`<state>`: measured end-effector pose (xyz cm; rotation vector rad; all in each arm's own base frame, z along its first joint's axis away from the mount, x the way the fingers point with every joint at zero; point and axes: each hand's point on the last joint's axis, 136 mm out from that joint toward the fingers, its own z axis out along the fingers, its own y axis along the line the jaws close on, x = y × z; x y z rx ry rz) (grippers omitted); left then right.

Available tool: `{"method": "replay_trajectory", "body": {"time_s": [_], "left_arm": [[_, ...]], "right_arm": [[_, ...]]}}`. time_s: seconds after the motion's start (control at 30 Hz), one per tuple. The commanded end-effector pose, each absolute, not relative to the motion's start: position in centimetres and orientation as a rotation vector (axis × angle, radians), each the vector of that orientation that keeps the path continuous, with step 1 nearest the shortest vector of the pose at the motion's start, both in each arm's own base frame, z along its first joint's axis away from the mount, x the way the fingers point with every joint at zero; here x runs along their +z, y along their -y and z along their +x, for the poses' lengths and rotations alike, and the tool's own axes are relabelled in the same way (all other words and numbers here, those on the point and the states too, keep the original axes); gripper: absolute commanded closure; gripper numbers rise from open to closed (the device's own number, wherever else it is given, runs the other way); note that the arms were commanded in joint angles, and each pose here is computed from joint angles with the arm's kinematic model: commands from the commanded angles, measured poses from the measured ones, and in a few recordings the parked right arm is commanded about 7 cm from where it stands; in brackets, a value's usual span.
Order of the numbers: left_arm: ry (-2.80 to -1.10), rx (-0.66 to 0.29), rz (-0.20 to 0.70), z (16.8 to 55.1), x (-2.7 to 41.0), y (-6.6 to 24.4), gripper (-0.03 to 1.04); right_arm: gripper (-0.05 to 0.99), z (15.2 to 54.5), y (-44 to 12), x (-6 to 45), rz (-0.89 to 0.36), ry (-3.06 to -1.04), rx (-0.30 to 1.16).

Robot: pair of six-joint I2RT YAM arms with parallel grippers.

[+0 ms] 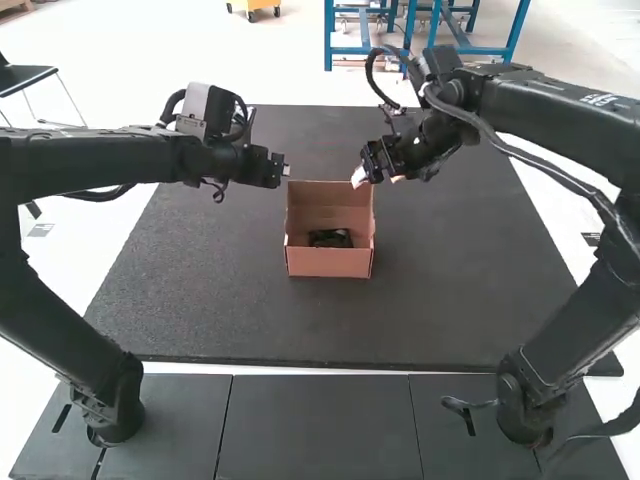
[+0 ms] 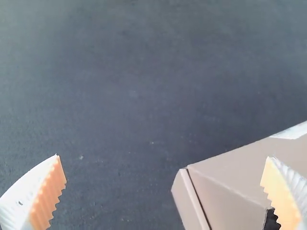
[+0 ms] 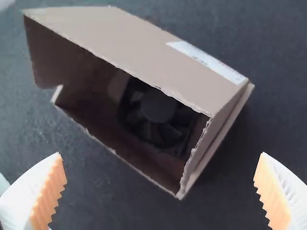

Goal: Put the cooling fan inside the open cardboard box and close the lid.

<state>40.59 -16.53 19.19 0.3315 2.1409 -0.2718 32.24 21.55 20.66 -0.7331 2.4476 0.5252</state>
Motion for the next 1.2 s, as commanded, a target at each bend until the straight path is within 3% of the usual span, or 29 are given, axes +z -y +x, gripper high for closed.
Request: {"method": "replay_trajectory", "body": {"time_s": [0.0, 0.53, 1.17], "left_arm": [[-2.078, -0.278, 0.341, 41.6, 21.8, 17.5, 0.05], [-2.081, -0.288, 0.370, 42.3, 21.7, 18.2, 0.05], [-2.257, -0.355, 0.551, 40.2, 17.6, 20.2, 0.05]], "right_arm": [[0.04, 31.8, -22.2, 24.5, -0.685, -2.364, 0.573], [0.05, 28.7, -23.2, 28.5, -0.745, -2.344, 0.612], [0.05, 28.7, -23.0, 28.8, -0.738, -2.356, 0.611]]}}
